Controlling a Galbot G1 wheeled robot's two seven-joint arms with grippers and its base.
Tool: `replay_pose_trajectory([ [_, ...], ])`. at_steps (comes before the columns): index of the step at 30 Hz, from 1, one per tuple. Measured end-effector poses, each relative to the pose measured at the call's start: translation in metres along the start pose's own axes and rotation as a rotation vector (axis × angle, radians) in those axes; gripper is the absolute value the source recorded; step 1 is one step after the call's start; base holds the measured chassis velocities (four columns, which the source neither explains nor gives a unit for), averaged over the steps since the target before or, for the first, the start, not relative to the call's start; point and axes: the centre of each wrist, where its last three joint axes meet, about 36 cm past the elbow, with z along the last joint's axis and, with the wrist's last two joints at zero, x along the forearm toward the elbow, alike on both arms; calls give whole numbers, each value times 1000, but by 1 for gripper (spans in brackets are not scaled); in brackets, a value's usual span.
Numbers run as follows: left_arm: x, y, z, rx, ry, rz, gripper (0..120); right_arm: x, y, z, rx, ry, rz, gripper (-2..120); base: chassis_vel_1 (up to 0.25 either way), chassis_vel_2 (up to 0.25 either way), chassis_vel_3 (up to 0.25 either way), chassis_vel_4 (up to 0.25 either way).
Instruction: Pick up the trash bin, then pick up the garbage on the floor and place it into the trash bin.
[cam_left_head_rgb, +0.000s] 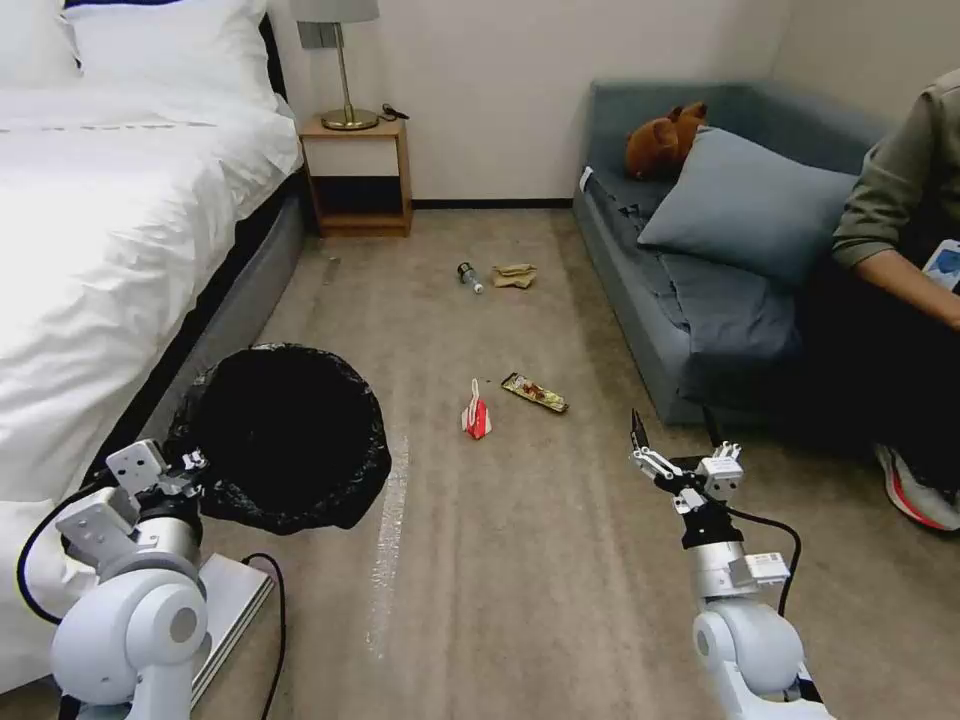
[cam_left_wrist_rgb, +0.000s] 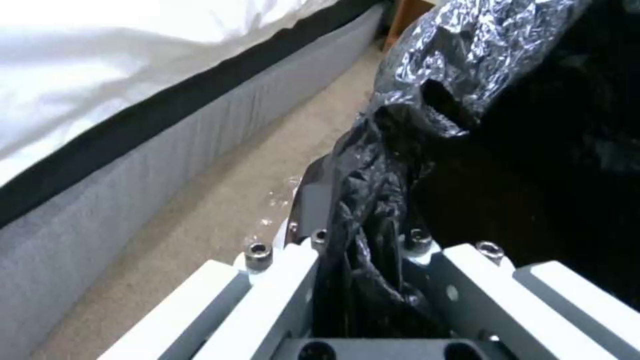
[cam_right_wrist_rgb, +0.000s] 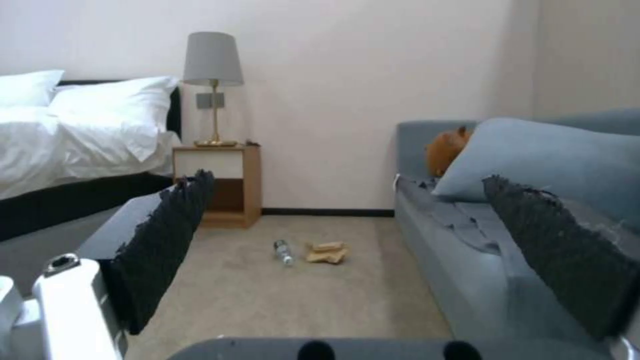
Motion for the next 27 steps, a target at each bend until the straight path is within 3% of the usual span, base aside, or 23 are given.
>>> replay_pose_trajectory([
  [15, -4, -1, 7, 7, 21, 0, 3, 6, 3, 11, -6, 28, -29, 100, -5, 4, 4, -2],
  [27, -10, 0, 6, 4, 31, 3, 3, 4, 3, 15, -4, 35, -33, 100, -104, 115, 112, -114],
])
